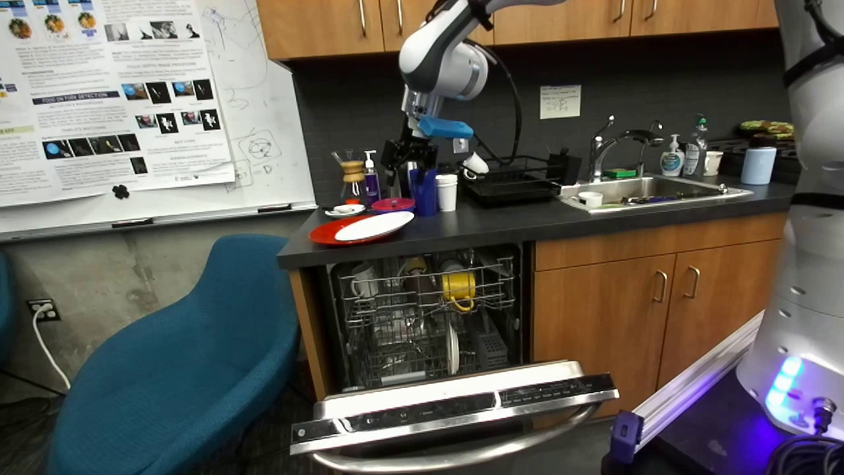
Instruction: Put the white plate on the dishrack.
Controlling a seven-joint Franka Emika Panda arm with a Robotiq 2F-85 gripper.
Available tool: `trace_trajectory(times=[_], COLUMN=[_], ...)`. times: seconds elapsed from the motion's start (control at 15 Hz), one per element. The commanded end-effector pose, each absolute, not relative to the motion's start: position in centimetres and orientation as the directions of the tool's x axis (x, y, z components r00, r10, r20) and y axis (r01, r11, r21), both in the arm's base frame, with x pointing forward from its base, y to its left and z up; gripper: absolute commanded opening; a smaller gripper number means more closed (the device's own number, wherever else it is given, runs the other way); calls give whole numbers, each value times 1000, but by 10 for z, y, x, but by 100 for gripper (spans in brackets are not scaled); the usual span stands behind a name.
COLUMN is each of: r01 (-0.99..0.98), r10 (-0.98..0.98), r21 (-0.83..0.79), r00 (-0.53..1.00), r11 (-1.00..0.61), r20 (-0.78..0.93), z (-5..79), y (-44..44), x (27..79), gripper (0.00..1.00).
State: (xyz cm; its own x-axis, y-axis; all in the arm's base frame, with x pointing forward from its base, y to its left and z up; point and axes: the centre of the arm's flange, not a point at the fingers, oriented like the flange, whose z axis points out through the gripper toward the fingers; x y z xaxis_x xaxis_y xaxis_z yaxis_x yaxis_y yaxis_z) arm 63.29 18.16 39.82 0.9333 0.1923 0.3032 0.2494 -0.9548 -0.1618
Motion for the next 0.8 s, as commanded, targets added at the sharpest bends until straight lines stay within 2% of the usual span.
trace_trajectory(times=[0.0,0.47,0.73], r01=[168,90,83], r10=[116,54,42], r21=[-216,-236,-246], r00=[965,987,985], r11=[-962,-968,-966], r20=[233,154,169], z=[385,347,347], y=[182,181,185], x=[649,658,665], gripper=[100,100,100])
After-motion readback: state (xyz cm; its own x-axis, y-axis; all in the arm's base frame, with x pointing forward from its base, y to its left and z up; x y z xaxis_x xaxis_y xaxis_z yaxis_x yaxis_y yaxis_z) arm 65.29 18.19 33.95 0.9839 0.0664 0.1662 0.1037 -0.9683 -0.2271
